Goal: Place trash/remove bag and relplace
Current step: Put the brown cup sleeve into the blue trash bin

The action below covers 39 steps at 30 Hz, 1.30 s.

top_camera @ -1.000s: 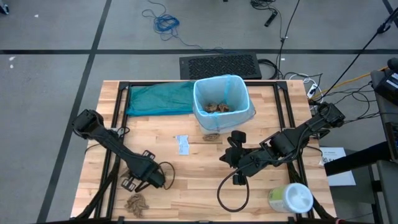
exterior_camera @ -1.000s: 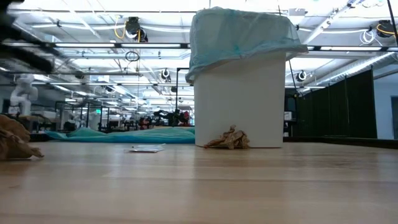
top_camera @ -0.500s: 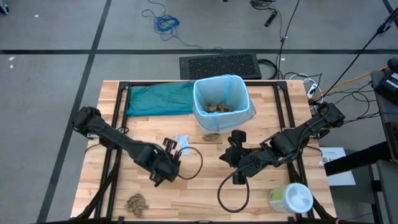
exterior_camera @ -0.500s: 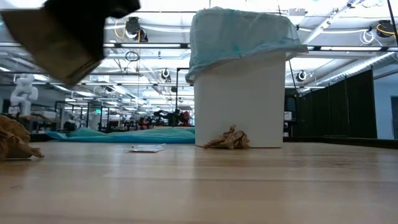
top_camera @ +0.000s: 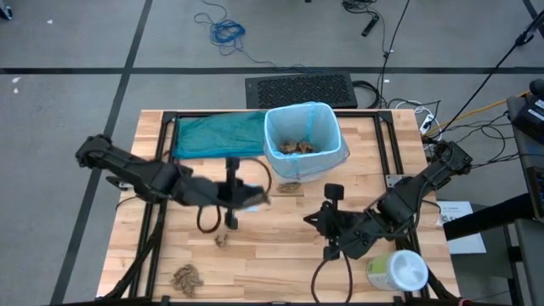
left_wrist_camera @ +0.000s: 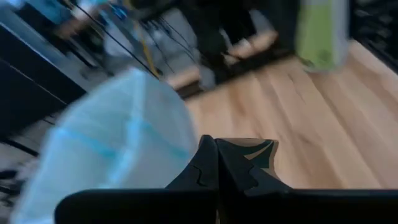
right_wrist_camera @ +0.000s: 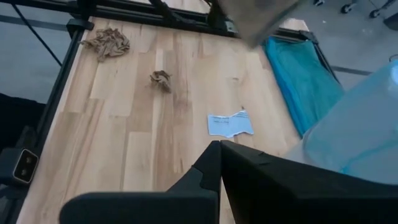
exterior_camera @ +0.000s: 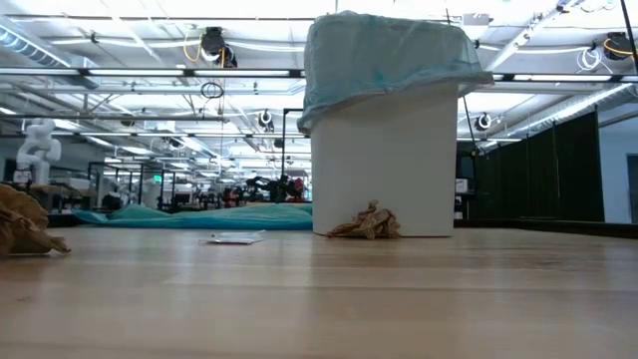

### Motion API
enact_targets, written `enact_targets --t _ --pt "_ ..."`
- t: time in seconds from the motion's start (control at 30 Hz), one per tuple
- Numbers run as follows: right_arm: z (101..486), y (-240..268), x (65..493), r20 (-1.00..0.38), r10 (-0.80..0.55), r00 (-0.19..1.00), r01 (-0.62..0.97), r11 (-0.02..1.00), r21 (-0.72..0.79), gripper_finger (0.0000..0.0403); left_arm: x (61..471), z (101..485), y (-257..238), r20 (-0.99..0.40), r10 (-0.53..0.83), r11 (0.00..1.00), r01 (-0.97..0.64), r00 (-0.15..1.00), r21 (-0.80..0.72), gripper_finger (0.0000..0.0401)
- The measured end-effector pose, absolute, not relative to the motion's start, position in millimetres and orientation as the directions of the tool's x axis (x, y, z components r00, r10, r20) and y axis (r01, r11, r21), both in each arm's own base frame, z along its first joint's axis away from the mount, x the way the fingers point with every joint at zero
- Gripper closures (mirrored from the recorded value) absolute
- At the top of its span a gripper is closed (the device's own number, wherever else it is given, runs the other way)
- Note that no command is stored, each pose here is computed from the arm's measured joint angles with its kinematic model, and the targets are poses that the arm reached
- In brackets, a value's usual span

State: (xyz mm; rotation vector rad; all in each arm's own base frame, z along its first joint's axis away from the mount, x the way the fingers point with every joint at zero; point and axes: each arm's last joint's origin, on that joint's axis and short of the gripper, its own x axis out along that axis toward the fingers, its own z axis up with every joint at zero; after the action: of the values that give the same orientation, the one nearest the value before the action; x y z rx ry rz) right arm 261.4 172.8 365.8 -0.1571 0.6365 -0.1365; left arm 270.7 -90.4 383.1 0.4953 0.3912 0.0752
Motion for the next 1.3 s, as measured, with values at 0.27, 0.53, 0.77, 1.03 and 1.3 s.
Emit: enact_targets --t 0.27,0.53,0.77,1.03,1.3 --pt "367 175 260 -0.564 -0.187 0.804 0.09 0.977 -0.196 0.0403 294 411 -39 -0.077 0.202 0.833 -0.13 0.976 0.537 0.0401" --pt "367 174 261 -0.564 -0.19 0.804 0.089 0.976 -0.201 0.0403 313 422 20 0.028 0.192 0.819 -0.176 0.981 0.547 0.0401" --pt "367 171 263 -0.565 -0.2 0.801 0.101 0.974 -0.202 0.0403 353 416 64 -0.11 0.241 0.82 -0.142 0.964 0.554 0.0401" --pt "366 171 262 -0.573 -0.2 0.795 0.097 0.974 -0.206 0.0403 389 404 79 -0.354 0.228 0.848 -0.007 0.907 0.529 0.0395" --pt "365 170 261 -0.585 -0.204 0.785 0.105 0.974 -0.199 0.0403 388 419 71 -0.363 0.211 0.85 0.012 0.908 0.526 0.0316"
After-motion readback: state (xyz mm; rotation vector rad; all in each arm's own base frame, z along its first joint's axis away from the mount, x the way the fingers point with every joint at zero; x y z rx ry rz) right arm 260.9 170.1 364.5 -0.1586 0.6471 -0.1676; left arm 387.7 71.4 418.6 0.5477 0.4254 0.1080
